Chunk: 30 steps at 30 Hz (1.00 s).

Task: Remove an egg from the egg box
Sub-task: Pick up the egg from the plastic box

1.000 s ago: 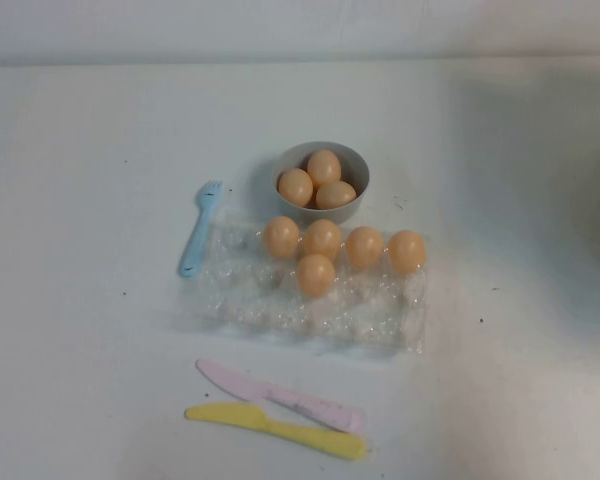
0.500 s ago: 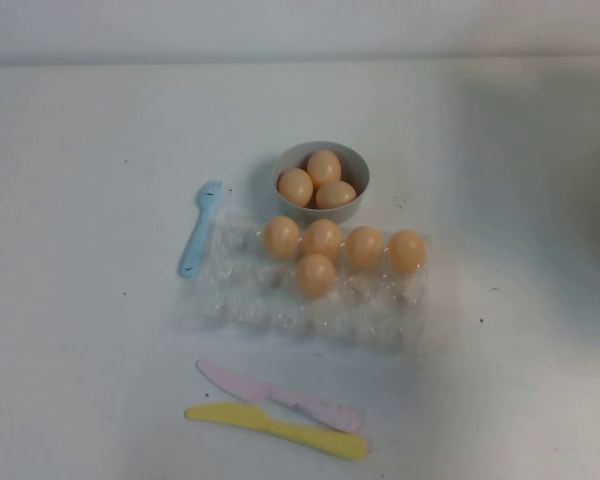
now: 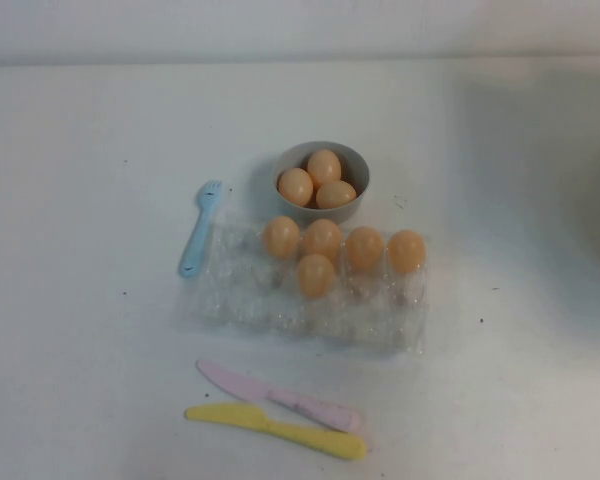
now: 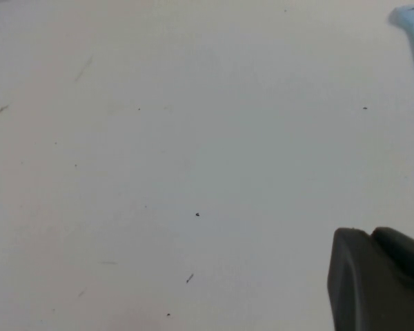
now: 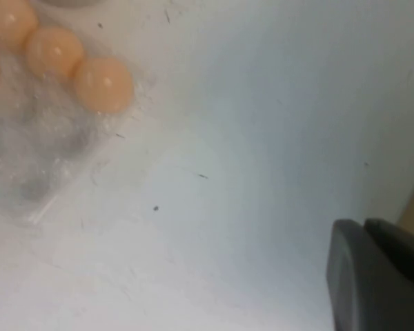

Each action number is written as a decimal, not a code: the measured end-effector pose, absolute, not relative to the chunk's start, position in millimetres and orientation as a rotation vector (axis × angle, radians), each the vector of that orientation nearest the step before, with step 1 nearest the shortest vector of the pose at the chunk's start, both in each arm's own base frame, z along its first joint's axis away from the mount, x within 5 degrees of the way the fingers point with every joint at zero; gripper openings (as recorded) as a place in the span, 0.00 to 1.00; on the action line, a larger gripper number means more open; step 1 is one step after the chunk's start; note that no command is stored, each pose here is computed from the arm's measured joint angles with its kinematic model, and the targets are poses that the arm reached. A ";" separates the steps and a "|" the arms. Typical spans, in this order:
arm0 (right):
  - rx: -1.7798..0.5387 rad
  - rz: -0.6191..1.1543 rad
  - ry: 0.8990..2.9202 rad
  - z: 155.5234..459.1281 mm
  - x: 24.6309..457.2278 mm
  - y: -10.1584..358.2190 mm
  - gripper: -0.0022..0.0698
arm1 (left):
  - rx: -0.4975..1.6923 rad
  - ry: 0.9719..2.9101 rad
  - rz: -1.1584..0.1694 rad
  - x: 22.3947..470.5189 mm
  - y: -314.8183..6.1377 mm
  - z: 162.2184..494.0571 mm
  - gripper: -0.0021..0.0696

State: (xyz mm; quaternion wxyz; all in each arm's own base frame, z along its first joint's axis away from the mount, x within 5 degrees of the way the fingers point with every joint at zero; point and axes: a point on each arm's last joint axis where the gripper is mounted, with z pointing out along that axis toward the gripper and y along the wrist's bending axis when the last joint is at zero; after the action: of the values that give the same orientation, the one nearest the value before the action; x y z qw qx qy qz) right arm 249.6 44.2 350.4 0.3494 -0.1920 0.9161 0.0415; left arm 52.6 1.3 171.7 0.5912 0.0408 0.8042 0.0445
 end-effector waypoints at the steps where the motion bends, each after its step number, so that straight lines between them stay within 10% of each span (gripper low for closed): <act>1: -0.516 0.080 2.387 349.8 251.3 46.0 0.01 | 0.095 1.871 0.103 52.6 1.3 171.7 0.02; 23: -0.929 0.061 2.637 341.6 313.4 113.0 0.01 | 0.095 1.871 0.103 52.6 1.3 171.7 0.02; 30: -1.259 0.118 2.530 318.5 344.3 153.9 0.35 | 0.095 1.871 0.103 52.6 1.3 171.7 0.02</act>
State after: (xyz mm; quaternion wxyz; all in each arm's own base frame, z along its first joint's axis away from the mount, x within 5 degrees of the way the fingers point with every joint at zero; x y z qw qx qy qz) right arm 344.3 153.9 318.5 0.1560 -0.4398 0.8835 0.0411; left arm 52.6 1.3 171.7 0.5912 0.0408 0.8042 0.0445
